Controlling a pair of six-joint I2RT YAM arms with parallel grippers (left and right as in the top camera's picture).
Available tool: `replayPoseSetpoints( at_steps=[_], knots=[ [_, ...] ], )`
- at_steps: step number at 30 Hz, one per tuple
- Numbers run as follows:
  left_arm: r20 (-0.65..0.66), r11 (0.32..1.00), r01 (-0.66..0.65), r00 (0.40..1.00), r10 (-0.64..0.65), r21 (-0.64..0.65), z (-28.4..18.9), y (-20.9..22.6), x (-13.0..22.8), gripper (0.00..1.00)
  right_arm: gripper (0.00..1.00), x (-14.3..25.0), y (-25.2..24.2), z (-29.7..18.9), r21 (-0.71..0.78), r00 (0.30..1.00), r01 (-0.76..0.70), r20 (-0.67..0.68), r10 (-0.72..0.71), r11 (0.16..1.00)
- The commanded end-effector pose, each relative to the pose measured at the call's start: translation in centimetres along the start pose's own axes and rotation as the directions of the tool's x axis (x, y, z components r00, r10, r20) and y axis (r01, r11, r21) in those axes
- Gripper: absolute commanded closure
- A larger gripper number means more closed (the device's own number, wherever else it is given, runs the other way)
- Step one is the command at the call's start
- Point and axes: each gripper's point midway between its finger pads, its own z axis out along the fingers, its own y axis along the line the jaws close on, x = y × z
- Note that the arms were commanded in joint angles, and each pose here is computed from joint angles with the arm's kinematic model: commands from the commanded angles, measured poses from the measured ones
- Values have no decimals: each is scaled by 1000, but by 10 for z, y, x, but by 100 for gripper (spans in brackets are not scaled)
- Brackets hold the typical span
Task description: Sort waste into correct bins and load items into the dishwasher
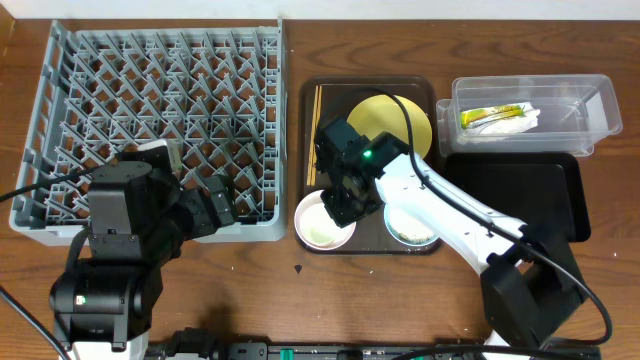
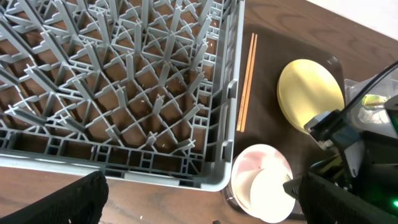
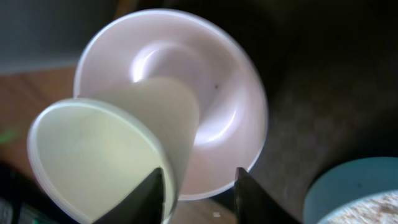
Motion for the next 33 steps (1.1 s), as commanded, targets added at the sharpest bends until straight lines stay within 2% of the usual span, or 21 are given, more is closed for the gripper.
replayPoseSetpoints(
  at_steps=[1,4,6,11,14,19,24,29,33],
  knots=[
    [17,1000,-8,1000,8,-9,-6,1,-5,1,76,7,-7,15,32,998,-61,-10,62,998],
    [15,1000,-8,1000,8,-10,-6,1,-4,1,87,5,-8,20,27,998,-68,5,68,997],
    [15,1000,-7,1000,7,-9,-6,1,-4,1,97,2,-7,17,23,998,-68,18,68,997],
    [3,999,-3,1000,3,49,-6,-10,-3,1,99,-5,-16,-11,15,995,-87,54,86,996],
    [-16,980,6,1000,-3,200,-9,-36,-2,2,99,-13,-19,-48,-44,992,-57,106,61,997],
    [-42,885,8,999,13,465,-21,-84,-7,2,99,-38,-4,-138,-330,941,120,338,-2,936],
    [-111,755,25,992,63,655,-31,-118,-3,2,99,-49,11,-215,-502,817,376,576,-23,779],
    [-178,527,71,972,155,847,-55,-151,2,1,99,-47,32,-239,-566,769,502,638,-37,654],
    [-219,487,112,961,168,866,-54,-154,3,1,99,-37,54,-248,-563,723,609,684,-100,558]
  ],
)
